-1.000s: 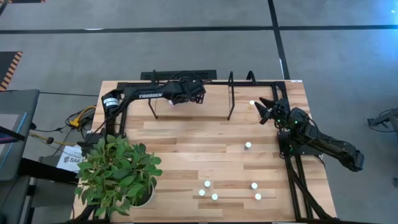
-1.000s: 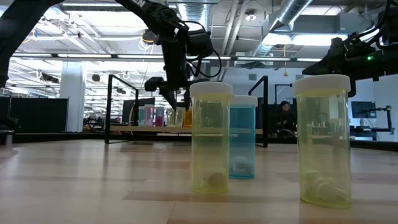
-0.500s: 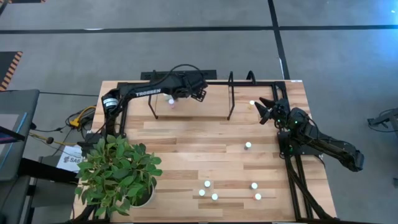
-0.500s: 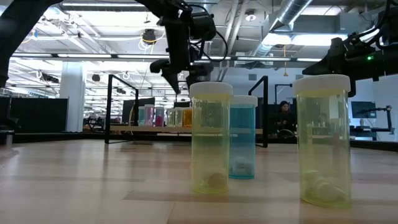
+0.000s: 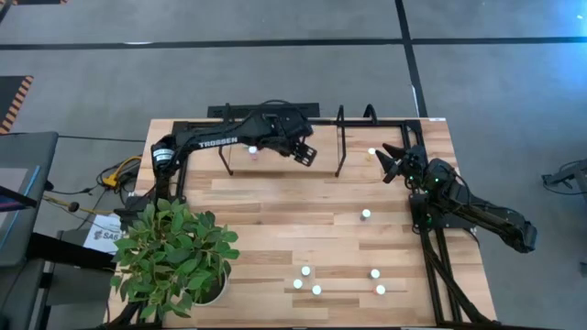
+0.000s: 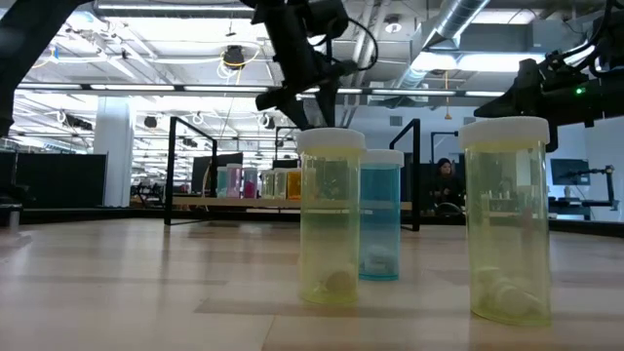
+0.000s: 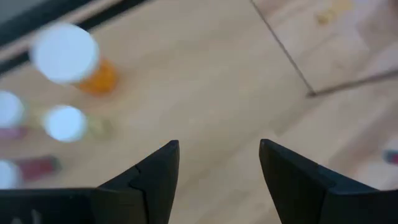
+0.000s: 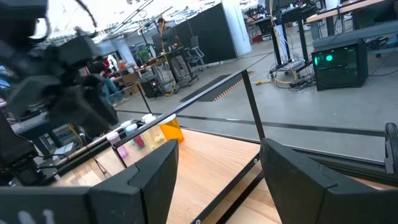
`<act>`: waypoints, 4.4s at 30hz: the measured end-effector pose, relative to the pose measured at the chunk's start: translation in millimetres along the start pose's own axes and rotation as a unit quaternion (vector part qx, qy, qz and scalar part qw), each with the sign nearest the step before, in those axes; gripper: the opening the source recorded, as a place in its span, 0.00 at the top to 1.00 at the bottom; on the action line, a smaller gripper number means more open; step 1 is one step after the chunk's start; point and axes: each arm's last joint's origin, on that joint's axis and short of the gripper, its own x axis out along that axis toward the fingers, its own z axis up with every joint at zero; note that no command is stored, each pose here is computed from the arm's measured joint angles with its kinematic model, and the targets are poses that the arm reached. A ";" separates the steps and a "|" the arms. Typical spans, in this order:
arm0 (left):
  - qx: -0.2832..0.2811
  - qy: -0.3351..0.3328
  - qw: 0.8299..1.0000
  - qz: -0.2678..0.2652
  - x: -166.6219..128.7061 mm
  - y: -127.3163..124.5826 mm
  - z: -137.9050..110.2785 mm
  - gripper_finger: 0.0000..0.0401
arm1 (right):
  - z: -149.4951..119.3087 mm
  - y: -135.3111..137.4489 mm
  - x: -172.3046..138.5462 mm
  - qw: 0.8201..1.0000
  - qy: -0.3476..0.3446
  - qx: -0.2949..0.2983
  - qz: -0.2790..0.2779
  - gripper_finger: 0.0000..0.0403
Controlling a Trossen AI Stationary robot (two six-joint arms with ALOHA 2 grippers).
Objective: Pick and place medicine bottles onto shelf by color
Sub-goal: Put the blue pill bottle on the shelf
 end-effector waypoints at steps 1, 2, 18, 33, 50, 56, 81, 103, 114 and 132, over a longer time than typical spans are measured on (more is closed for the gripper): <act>0.001 0.001 1.000 -0.004 -1.3 -6.0 -4.4 0.48 | 0.0 0.0 0.0 1.000 0.000 0.000 0.000 0.38; 0.003 0.003 1.000 -0.010 -2.7 -12.7 -9.4 0.48 | 0.0 0.0 0.0 1.000 0.000 0.000 0.000 0.38; 0.137 -0.081 0.979 -0.128 -57.1 -149.5 -161.1 0.48 | 0.0 0.0 0.0 1.000 0.000 0.000 0.000 0.38; 0.188 -0.124 0.960 -0.166 -48.7 -166.3 -245.7 0.48 | 0.0 0.0 0.0 1.000 0.000 0.000 0.000 0.38; 0.177 0.080 0.955 -0.223 -30.5 -152.1 -230.9 0.48 | 0.0 0.0 0.0 1.000 0.000 0.000 0.000 0.38; 0.182 0.054 0.961 -0.203 -29.6 -151.6 -241.1 0.48 | 0.0 0.0 0.0 1.000 0.000 0.000 0.000 0.38; 0.253 0.062 0.943 -0.206 0.5 -149.2 -229.9 0.13 | 0.0 0.0 0.0 1.000 0.000 0.000 0.000 0.38; 0.308 0.008 0.924 -0.225 -16.6 -168.5 -262.0 0.13 | -0.1 -0.1 0.0 1.000 0.001 0.000 0.000 0.38; 0.352 -0.013 0.912 -0.213 -18.4 -168.2 -275.5 0.13 | -0.1 0.0 0.0 1.000 0.001 0.000 0.000 0.38; 0.411 -0.025 0.893 -0.182 -3.4 -170.3 -293.0 0.13 | 0.0 -0.1 0.0 1.000 0.001 0.000 -0.001 0.38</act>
